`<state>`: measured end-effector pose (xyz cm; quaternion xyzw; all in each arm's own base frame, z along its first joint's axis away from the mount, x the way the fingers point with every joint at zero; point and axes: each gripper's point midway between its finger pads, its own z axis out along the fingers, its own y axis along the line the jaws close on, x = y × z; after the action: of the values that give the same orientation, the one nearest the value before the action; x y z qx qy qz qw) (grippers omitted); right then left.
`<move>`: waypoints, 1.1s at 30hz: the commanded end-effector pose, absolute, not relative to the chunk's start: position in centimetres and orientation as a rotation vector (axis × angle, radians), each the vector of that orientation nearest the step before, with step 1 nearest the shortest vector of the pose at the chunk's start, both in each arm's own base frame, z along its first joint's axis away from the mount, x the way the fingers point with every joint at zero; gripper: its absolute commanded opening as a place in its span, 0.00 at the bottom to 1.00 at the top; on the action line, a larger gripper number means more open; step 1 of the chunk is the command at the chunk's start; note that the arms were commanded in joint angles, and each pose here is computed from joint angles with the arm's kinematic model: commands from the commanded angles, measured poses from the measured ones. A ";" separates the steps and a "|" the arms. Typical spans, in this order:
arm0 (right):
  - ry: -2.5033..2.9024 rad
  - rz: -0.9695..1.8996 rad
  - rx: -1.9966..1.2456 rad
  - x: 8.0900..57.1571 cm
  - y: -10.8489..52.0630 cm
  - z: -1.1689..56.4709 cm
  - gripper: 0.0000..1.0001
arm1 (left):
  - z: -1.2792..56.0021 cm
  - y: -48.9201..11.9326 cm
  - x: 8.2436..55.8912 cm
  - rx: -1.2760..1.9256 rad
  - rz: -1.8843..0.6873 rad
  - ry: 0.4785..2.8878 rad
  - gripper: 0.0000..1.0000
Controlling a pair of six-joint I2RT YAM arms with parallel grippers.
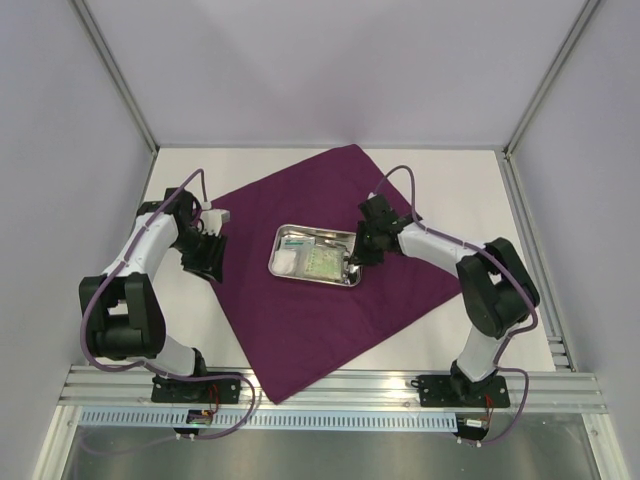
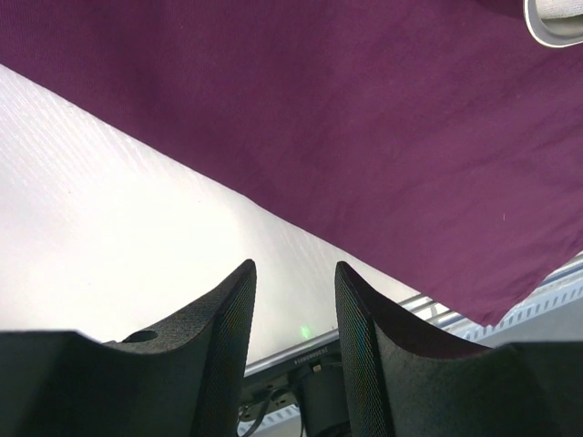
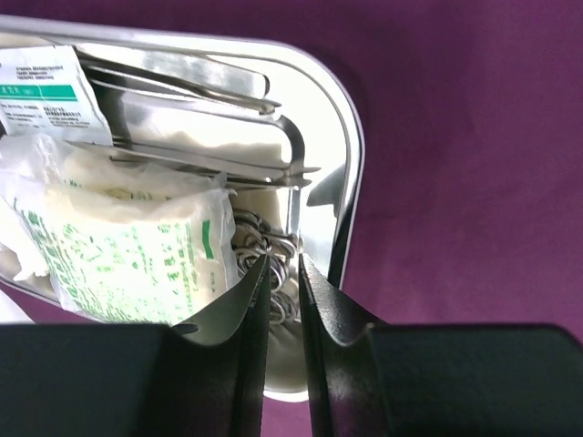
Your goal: Prepare the surgical pack
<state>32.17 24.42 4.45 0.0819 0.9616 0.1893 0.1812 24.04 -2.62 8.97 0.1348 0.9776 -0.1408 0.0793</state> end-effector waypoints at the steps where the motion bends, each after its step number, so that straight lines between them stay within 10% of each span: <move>1: 2.627 0.527 0.254 32.8 24.1 7.4 0.21 | 9.8 -2.9 24.3 0.398 -0.434 2.871 0.49; 15: 2.613 0.363 0.271 34.4 21.9 7.1 0.46 | 9.3 -2.7 24.6 0.395 -0.418 2.879 0.49; 33: 2.676 0.564 0.322 30.2 25.1 4.7 0.09 | 9.2 -2.9 24.4 0.392 -0.434 2.871 0.49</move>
<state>30.33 23.33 3.19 0.1123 0.9633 0.1611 0.1832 24.09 -2.64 8.62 0.1358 0.9771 -0.1403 0.0846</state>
